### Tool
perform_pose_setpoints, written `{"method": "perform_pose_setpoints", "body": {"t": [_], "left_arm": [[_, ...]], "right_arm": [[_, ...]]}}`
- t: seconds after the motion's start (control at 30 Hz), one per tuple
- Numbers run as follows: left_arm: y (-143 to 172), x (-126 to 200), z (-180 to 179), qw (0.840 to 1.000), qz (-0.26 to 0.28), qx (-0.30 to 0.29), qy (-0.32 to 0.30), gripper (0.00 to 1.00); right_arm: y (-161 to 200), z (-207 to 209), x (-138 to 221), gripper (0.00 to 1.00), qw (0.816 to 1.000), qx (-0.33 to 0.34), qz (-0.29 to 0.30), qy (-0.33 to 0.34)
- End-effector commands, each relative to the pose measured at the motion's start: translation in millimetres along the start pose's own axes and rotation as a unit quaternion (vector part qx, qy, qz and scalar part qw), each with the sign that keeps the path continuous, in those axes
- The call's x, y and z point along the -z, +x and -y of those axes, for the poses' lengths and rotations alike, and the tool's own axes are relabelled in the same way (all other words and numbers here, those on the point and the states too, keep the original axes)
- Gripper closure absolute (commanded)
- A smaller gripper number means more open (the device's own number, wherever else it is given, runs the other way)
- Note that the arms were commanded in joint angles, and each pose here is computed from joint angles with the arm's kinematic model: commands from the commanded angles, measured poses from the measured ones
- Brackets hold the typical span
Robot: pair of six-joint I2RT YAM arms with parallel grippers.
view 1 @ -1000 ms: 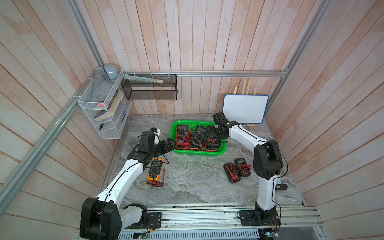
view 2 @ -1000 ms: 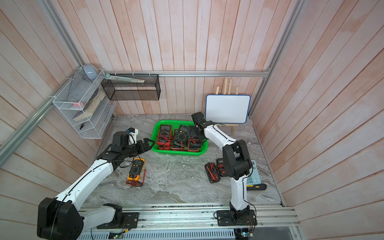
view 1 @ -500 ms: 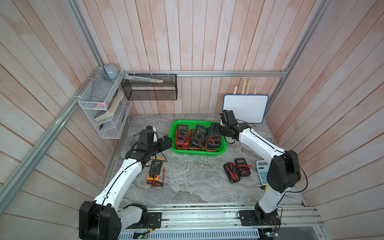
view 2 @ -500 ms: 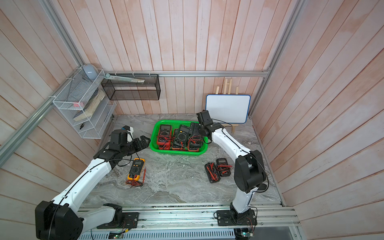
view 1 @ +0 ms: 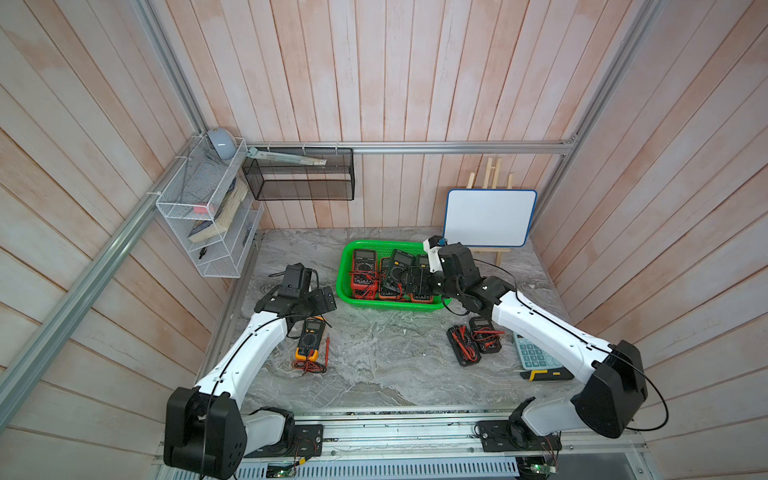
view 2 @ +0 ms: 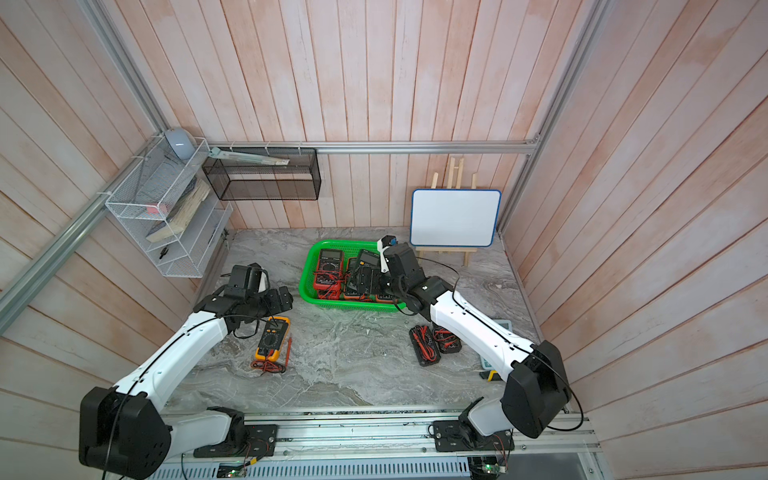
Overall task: Put the multimeter into the basket
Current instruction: Place the multimeter in the basket, then pick up the multimeter from the center of the board.
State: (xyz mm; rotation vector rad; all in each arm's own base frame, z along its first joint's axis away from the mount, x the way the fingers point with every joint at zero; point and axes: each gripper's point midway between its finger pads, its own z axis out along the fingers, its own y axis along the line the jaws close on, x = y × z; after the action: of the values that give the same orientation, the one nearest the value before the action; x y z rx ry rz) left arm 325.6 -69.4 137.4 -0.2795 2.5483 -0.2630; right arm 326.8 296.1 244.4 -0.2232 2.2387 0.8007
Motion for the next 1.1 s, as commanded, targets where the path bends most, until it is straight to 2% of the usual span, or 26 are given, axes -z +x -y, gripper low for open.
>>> {"method": "perform_pose_setpoints", "body": {"t": [0.0,0.33,0.7,1.07], "left_arm": [[20.8,-9.9,-10.5,0.999,-0.043,-0.018,-0.017,0.00],[42.6,-33.0,-29.7,0.993,-0.102,-0.024,-0.057,0.00],[54.1,-51.0,-54.7,0.982,-0.156,-0.024,-0.100,0.01],[67.1,-65.5,-53.8,0.980,-0.181,-0.030,-0.082,0.00]], "right_arm": [[11.3,-29.2,8.7,0.02,0.999,-0.005,0.000,-0.047],[45.5,-63.6,12.2,0.02,0.995,-0.005,-0.029,-0.095],[43.8,-57.7,8.9,0.02,0.996,-0.025,-0.003,-0.091],[40.8,-55.1,2.1,0.02,0.997,-0.019,0.002,-0.080]]}}
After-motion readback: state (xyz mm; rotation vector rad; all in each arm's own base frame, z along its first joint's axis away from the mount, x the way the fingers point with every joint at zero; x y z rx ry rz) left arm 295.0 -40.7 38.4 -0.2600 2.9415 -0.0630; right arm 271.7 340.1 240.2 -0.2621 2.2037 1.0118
